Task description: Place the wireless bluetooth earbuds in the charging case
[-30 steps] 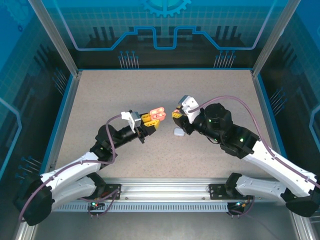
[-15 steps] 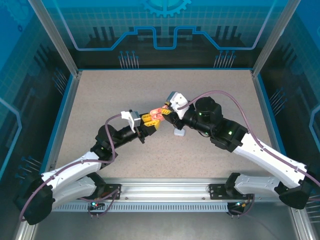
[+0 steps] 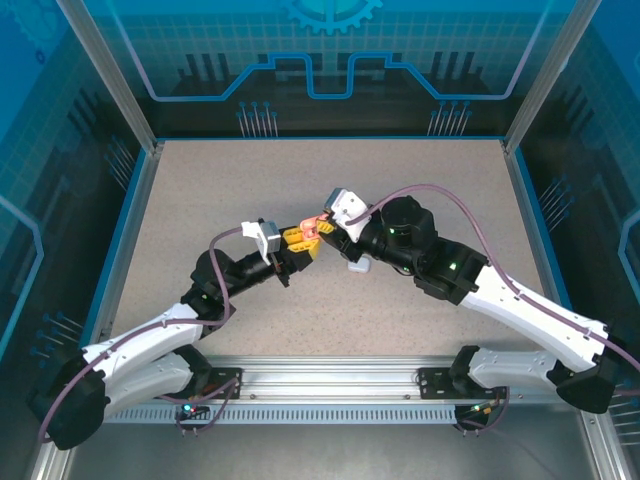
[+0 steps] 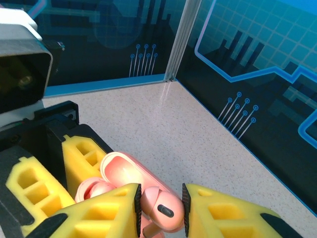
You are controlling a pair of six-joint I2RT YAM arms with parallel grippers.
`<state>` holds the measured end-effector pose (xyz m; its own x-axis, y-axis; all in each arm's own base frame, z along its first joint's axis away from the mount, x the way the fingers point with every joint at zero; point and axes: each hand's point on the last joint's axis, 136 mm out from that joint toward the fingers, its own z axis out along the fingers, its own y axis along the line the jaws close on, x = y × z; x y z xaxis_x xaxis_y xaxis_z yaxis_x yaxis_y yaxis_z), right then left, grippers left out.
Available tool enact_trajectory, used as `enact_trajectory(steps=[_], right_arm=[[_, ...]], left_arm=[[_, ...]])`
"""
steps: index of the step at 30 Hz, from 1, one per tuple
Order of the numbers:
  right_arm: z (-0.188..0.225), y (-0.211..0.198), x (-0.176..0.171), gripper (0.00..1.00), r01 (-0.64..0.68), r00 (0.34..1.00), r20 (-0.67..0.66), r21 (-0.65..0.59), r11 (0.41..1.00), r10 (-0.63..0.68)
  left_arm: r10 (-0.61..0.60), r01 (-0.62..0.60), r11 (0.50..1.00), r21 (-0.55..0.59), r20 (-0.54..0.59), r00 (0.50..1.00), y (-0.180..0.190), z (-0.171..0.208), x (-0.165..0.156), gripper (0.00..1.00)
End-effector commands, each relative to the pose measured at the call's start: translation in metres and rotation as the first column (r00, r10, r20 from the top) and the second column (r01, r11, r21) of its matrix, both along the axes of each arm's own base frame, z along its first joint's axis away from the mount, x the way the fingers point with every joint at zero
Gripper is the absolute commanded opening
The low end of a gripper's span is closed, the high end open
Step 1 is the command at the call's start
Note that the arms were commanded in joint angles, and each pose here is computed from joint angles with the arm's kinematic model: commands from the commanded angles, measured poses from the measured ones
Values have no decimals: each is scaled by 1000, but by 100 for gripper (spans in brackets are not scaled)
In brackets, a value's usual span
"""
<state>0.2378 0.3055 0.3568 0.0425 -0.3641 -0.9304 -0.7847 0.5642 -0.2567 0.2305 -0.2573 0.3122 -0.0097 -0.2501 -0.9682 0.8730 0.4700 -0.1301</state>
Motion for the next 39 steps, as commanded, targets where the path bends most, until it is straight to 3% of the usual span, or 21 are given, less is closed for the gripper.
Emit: enact_trajectory(steps=[1,22,39], right_arm=[[6,0,2,29,16,999,32,-3,1000,-16],[-21,0,-2,29,18,1000,-11,-74,997,-19],[-18,13,-8,37,-21,980,-196,32,999,27]], left_arm=[[-17,21,998,-66,70,997,2,33,-9,0],[-11,15,997,-70,66,998,2,34,-8,0],[-3,7,998,-59,61,998,2,28,-5,0]])
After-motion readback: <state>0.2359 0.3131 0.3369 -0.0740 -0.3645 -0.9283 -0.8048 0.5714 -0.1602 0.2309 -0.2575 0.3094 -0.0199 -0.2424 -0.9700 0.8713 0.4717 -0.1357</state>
